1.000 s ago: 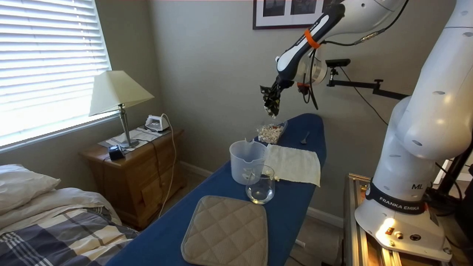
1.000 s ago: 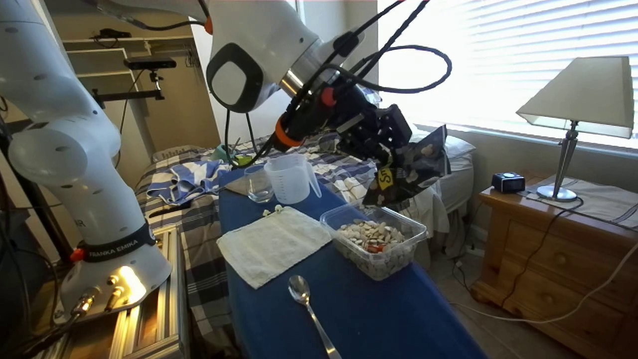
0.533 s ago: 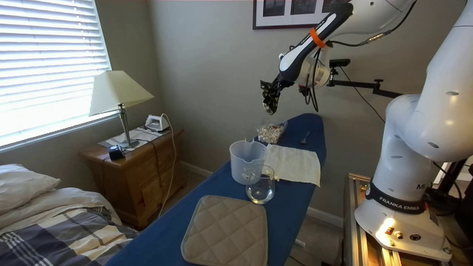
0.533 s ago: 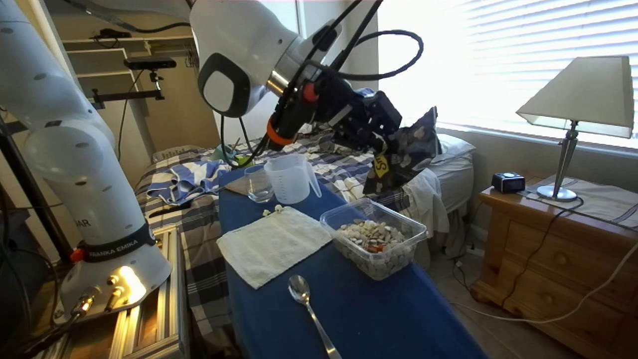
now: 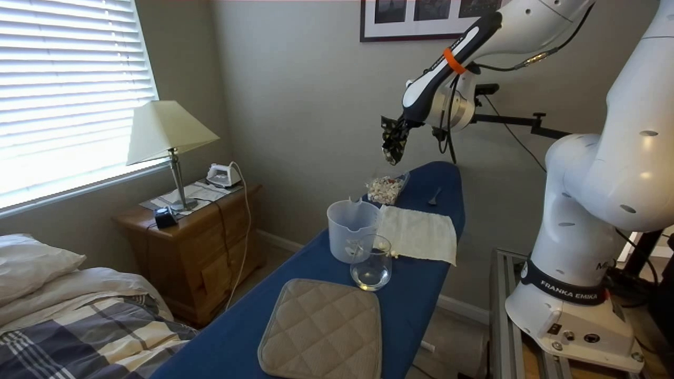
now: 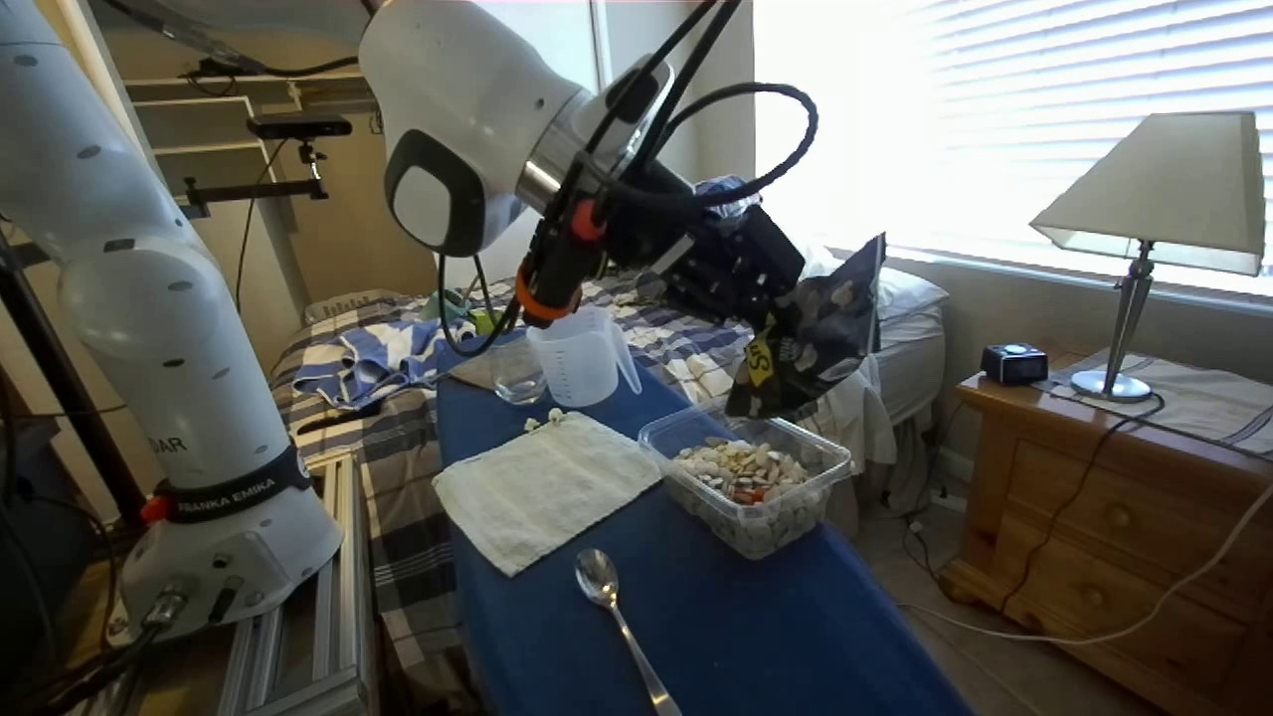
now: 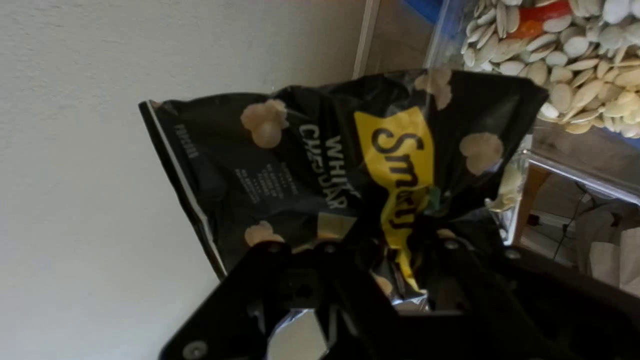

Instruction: Empty the black packet into the lunchbox

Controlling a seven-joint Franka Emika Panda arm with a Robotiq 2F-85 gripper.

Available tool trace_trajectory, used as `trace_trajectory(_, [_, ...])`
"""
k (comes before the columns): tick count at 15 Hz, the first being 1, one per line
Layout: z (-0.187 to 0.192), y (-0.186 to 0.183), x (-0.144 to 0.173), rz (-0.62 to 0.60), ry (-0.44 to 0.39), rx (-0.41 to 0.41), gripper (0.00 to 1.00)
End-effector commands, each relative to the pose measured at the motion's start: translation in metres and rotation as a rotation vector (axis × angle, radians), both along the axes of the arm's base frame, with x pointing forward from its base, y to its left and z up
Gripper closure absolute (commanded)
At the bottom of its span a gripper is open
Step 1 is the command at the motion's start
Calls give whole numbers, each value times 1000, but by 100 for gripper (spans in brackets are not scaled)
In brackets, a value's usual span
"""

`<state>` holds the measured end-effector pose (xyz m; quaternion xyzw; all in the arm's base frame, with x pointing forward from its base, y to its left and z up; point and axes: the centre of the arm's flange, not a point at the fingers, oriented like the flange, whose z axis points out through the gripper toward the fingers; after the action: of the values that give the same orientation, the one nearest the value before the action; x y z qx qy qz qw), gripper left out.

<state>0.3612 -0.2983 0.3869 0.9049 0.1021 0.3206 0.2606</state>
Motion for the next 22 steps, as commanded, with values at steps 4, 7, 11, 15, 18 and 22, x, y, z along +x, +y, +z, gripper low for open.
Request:
trace_trajectory(4, [-14,-1,2,-26,-23,44,95])
trace_trajectory(7, [-15,1,6,-29,-27,49,95])
trace_trajectory(11, [-15,16,8,-5,-24,70,95])
trace_trajectory(15, [-7,33,17,68,-33,82,95])
trace_trajectory(18, [0,44,22,177,-40,39,95])
trace_trajectory(22, [10,44,25,247,-42,-8,95])
